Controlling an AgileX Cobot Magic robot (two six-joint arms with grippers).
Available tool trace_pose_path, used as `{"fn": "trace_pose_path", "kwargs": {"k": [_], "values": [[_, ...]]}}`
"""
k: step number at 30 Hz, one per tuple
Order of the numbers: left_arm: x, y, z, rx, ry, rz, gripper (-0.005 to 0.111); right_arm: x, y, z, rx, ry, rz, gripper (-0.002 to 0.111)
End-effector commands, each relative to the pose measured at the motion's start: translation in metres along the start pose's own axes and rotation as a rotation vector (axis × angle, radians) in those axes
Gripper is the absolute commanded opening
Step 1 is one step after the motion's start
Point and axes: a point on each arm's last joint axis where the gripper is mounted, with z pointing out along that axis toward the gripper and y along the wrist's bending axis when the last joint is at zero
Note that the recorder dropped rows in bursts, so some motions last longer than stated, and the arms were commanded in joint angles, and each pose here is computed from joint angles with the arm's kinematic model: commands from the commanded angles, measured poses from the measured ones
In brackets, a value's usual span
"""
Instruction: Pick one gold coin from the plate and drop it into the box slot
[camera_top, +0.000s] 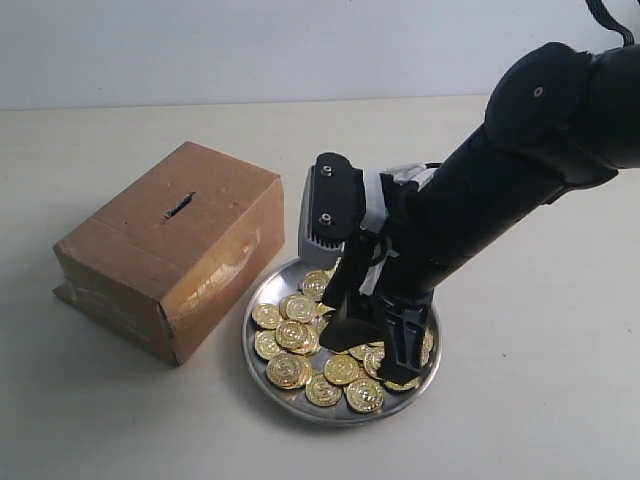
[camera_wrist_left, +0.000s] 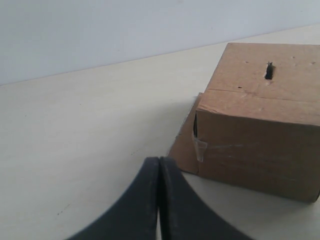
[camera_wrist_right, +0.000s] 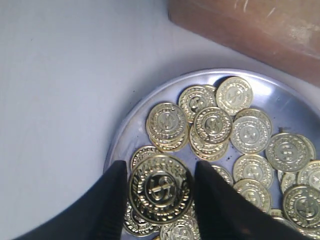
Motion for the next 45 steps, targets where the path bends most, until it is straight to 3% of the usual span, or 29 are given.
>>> {"fn": "trace_pose_path", "kwargs": {"k": [1,18,20,26,27,29,38,45], "values": [[0.0,0.0,0.0,0.002,-0.013,-0.002,0.001,0.001,0.002,-0.003,0.002,0.011,-0.034,0.021],[-0.004,0.001,0.0,-0.013,-0.053,0.003,0.001,-0.001,0.002,-0.003,0.001,-0.011,-0.009,0.021],[-0.007,0.0,0.0,0.002,-0.086,-0.109,0.001,-0.001,0.002,-0.003,0.001,-0.011,-0.009,0.021],[-0.023,0.0,-0.003,0.103,-0.252,-0.733,0.001,-0.001,0.002,-0.003,0.001,-0.011,-0.009,0.021],[-0.026,0.001,-0.004,0.126,-0.282,-0.886,0.001,-0.001,0.002,-0.003,0.001,-0.011,-0.009,0.021],[-0.027,0.002,-0.004,0.129,-0.295,-0.935,0.001,-0.001,0.002,-0.003,0.001,-0.011,-0.009,0.021],[-0.023,-0.013,0.003,0.244,-0.116,-0.927,0.003,-0.002,-0.002,-0.003,0.044,-0.017,-0.009,0.021],[-0.06,-0.026,0.006,0.475,-0.081,-0.898,0.025,-0.002,-0.005,-0.003,0.079,-0.022,-0.009,0.021]]}}
